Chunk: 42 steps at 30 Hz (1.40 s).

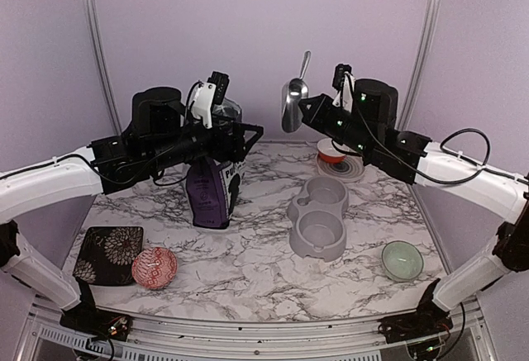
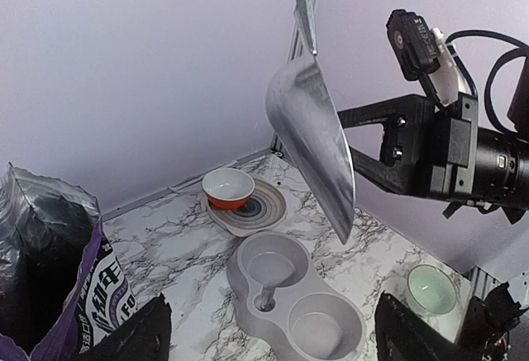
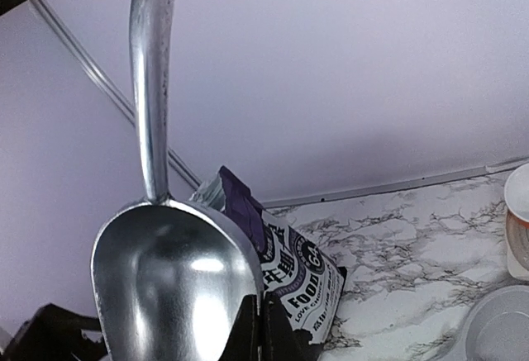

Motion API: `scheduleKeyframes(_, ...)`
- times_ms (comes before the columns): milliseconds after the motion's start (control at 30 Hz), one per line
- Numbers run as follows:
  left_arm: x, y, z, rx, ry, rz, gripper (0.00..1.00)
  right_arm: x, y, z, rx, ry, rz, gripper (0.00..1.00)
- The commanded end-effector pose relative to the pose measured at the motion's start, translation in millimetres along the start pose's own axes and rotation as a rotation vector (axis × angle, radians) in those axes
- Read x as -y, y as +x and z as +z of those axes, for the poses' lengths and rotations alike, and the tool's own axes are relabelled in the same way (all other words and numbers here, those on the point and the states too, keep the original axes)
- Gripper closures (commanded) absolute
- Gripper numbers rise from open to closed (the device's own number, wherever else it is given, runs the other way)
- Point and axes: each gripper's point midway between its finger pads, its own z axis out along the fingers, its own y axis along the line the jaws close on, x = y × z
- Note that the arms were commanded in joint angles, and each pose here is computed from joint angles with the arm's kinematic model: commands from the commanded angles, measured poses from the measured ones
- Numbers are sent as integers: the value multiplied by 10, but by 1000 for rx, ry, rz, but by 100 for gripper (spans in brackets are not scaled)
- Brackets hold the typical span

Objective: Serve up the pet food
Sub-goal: Pass from the right arm to the left

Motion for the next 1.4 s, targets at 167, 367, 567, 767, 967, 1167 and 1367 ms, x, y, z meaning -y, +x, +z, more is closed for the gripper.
scheduleKeyframes(167,311,-210,160,114,109,-32,20,-164,-278,-39,121,171,277,100)
scheduleKeyframes(367,265,-287,279,159,63,-27,27,-200,-195,-17,92,181,326,100)
scheduleKeyframes(567,249,-377,299,219,55,-52,37,-250,-145,10,77,161,337,100)
scheduleKeyframes(767,197,-373,330,243,27,-59,47,-335,-113,18,64,126,350,100)
scheduleKeyframes(967,131,-371,395,264,-14,-47,58,-403,-102,17,64,113,380,100)
scheduleKeyframes(1167,113,-331,486,261,-58,-19,68,-472,-62,44,50,114,388,100)
scheduleKeyframes(1367,58,-308,504,268,-124,0,93,-493,38,95,25,127,383,100)
